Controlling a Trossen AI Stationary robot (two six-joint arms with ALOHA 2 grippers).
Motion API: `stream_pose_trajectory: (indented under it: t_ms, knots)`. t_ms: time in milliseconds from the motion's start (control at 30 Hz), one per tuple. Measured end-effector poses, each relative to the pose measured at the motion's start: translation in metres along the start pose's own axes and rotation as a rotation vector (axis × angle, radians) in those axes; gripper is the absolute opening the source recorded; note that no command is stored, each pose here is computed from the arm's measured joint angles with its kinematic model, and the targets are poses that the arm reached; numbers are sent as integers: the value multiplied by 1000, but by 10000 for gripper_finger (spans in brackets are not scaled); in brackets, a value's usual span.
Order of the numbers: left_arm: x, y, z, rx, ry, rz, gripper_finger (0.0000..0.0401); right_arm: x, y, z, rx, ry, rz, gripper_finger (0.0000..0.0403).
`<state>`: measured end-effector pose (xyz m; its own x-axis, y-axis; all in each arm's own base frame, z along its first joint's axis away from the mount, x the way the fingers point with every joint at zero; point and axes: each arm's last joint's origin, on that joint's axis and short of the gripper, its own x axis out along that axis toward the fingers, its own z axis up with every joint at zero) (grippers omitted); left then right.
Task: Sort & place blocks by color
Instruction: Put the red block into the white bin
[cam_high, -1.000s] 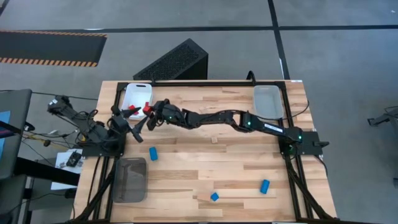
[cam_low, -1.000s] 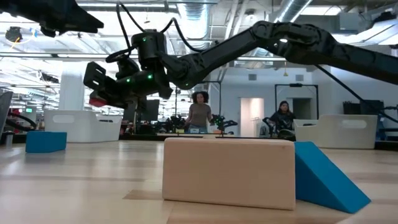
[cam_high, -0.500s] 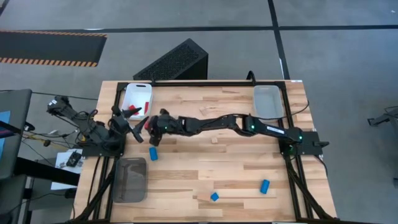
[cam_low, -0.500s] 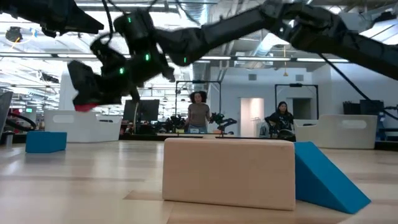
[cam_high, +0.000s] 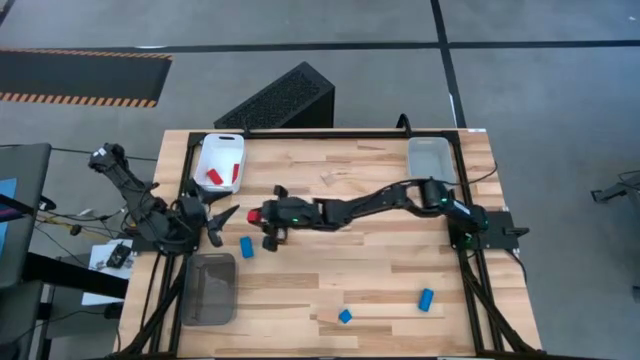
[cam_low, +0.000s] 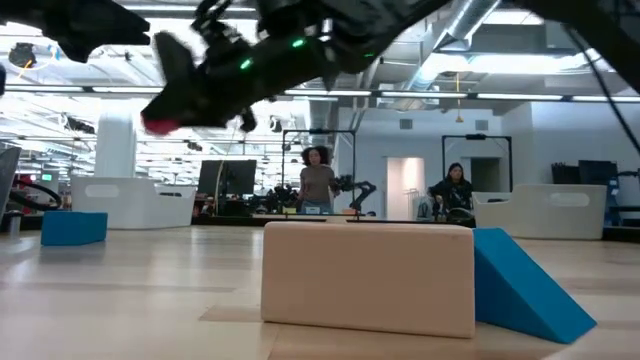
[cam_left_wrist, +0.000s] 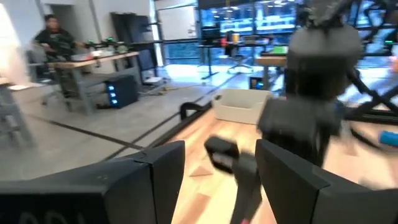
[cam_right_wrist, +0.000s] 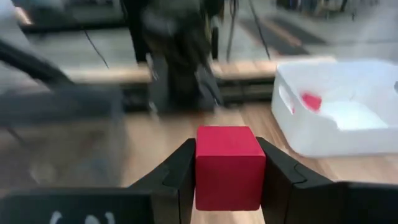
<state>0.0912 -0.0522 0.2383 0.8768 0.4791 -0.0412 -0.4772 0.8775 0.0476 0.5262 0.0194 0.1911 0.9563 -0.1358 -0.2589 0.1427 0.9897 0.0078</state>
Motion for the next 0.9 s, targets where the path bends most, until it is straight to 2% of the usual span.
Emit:
stream_pose_trajectory:
  t_ms: [133, 400, 567, 733, 900]
  knots:
    - [-2, -4, -1, 27, 5, -49, 188, -28, 6, 6, 87, -120, 52, 142]
    - [1, -18, -2, 162, 2, -101, 188, -60, 25, 22, 118, -169, 194, 142]
    - [4, -28, -4, 263, 2, -102, 188, -78, 30, 13, 151, -132, 220, 143]
    - [6, -36, -9, 348, 12, -103, 187, -94, 24, 1, 266, -220, 248, 142]
    - [10, -47, -10, 403, -2, -176, 187, -98, 26, -2, 397, -314, 383, 143]
